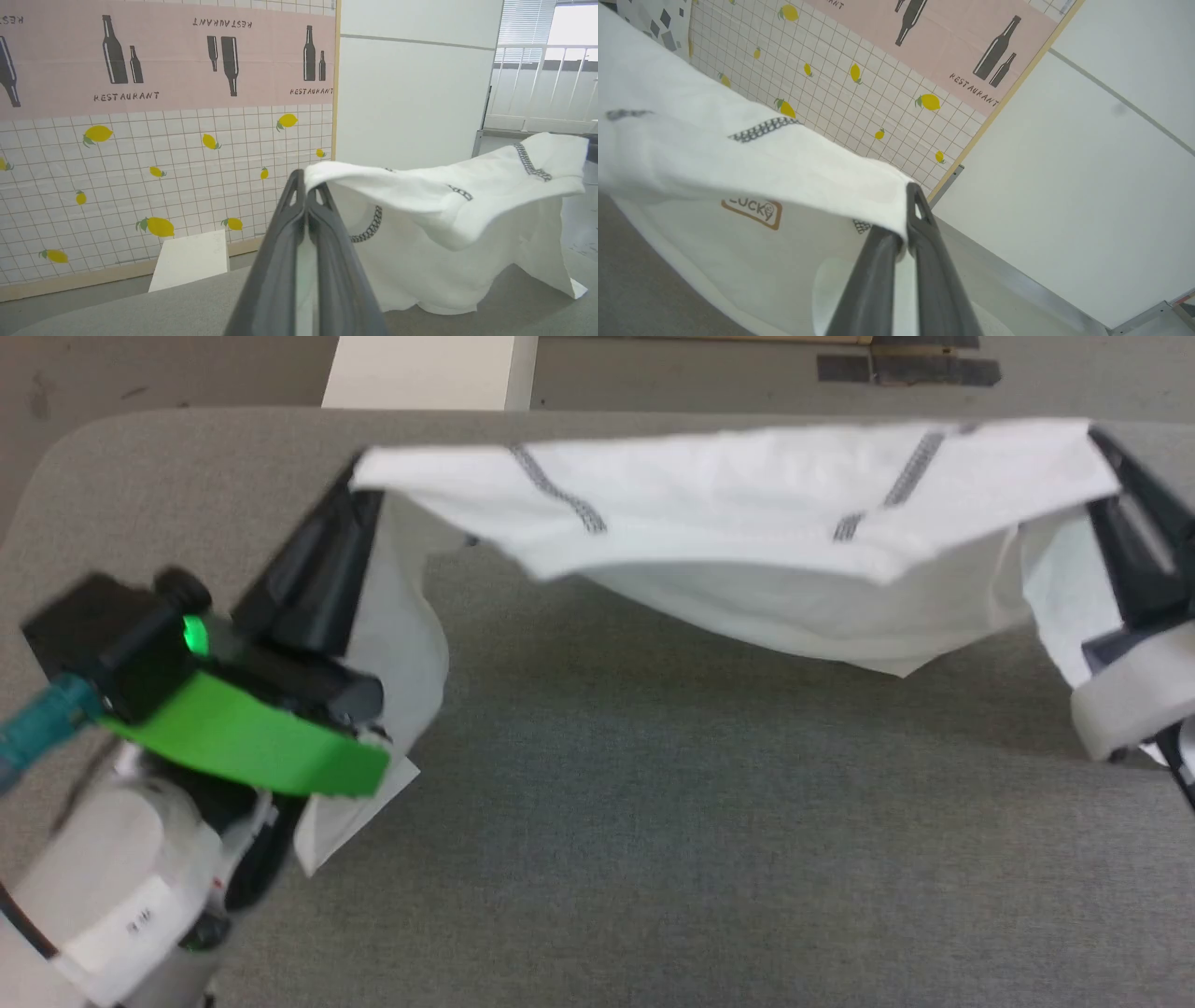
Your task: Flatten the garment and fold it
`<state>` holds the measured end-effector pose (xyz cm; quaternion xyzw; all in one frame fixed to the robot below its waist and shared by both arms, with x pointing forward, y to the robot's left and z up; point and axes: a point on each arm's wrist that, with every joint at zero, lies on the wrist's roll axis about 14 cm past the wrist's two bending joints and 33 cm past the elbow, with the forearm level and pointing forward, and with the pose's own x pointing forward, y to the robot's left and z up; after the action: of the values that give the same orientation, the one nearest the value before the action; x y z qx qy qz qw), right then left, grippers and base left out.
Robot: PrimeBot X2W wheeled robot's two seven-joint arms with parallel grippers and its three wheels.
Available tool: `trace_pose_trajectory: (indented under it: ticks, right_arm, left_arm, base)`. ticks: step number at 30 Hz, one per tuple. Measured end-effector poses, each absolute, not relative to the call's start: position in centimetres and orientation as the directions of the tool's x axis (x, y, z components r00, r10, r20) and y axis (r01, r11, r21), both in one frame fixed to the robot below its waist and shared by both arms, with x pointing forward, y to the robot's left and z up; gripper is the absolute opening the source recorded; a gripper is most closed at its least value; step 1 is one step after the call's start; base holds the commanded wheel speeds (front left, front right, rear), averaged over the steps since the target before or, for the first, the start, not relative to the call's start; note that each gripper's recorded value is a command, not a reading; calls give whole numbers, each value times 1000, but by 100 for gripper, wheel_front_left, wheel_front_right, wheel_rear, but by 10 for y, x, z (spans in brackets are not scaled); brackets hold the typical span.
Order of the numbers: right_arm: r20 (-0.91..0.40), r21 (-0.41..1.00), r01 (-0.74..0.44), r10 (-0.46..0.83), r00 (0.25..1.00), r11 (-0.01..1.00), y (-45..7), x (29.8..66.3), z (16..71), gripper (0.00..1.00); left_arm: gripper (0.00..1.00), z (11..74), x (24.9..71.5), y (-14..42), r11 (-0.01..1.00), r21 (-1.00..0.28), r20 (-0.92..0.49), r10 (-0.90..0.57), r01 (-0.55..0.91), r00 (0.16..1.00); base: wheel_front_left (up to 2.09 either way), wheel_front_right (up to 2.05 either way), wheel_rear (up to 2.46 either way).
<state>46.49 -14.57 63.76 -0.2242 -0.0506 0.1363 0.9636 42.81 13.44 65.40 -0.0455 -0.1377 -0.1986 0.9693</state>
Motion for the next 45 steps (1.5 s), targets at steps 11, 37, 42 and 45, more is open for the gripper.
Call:
trace_pose_trajectory:
  ticks: [11, 37, 42, 45]
  right_arm:
    - [295, -560, -111, 323, 899, 821, -136, 453, 756, 0]
    - [221, -662, -142, 372, 902, 736, -102, 559, 789, 0]
    - [250, -699, -70, 335, 908, 712, -104, 606, 798, 0]
    - [255, -720, -39, 316, 914, 693, -106, 634, 792, 0]
  left_arm:
    - [0, 767, 426, 134, 922, 155, 449, -386, 355, 806]
    - [0, 806, 552, 139, 954, 166, 365, -295, 250, 883]
    - [0, 809, 599, 144, 967, 179, 409, -243, 184, 879]
    - [0, 804, 624, 143, 972, 169, 443, -224, 165, 868]
  base:
    - [0, 0, 0]
    - [0, 0, 0]
    - [0, 0, 0]
    - [0, 0, 0]
